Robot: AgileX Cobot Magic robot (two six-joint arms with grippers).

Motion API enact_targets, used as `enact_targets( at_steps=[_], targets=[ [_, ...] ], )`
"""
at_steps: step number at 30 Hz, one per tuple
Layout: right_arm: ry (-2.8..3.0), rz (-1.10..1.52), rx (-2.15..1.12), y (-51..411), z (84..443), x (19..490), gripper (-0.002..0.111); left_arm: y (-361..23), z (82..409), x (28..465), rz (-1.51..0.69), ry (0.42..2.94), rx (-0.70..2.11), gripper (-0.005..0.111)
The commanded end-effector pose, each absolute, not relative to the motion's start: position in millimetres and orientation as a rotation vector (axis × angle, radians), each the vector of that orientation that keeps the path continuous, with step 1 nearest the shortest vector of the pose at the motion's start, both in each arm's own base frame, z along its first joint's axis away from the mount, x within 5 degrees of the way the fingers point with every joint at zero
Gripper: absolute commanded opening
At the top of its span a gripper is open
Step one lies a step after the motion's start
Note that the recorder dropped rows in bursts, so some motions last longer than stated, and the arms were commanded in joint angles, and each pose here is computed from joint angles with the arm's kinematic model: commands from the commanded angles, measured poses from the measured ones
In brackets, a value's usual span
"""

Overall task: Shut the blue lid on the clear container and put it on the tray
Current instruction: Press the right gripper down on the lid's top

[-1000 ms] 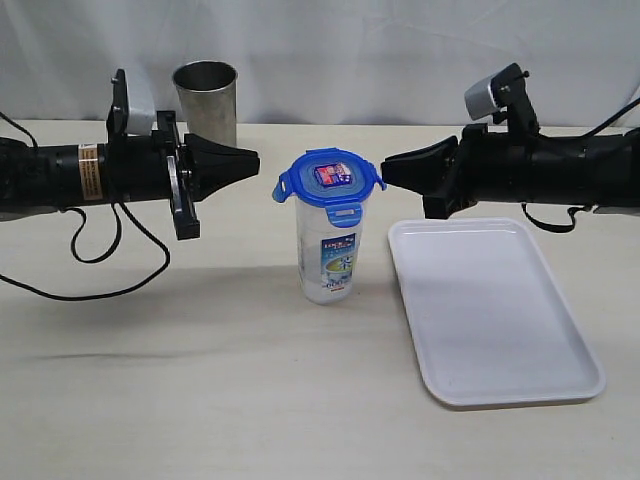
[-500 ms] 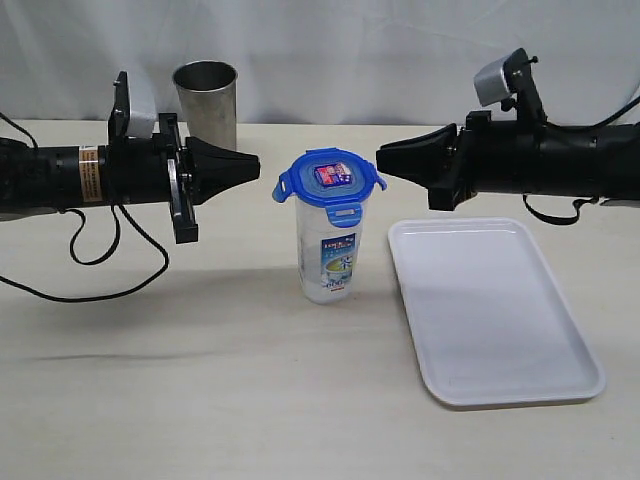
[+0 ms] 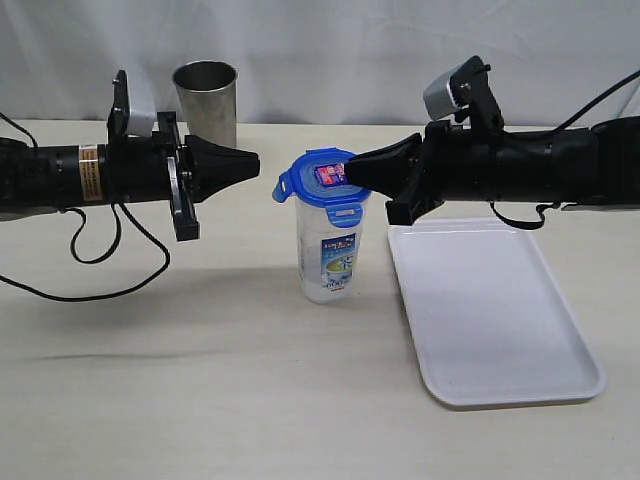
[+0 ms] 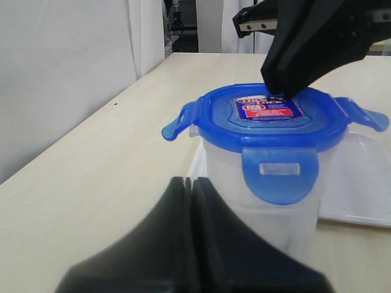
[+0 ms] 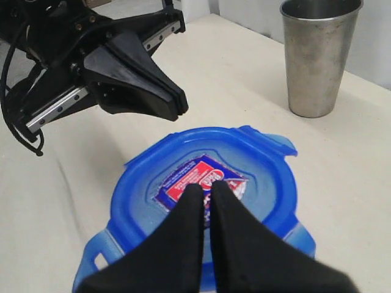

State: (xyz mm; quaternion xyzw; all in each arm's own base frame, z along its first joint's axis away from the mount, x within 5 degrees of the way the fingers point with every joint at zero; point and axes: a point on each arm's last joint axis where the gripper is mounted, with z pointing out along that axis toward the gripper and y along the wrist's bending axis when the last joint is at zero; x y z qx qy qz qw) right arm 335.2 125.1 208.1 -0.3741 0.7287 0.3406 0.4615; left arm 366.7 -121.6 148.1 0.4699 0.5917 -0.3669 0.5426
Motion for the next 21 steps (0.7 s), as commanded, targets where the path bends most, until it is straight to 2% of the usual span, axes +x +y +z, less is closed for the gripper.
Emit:
enact_targets(
  at_steps=[1, 8, 21],
  targets=[
    [1.796, 0.811, -0.923, 125, 209, 336, 0.005, -122, 152, 367, -0.876, 1.4, 1.086, 0.0],
    [1.81, 0.814, -0.944, 125, 206, 335, 0.005, -122, 148, 367, -0.868, 1.423, 1.097, 0.0],
    [1.823, 0.818, -0.957, 125, 205, 333, 0.005, -137, 91, 372, -0.898, 1.511, 0.986, 0.002]
  ],
)
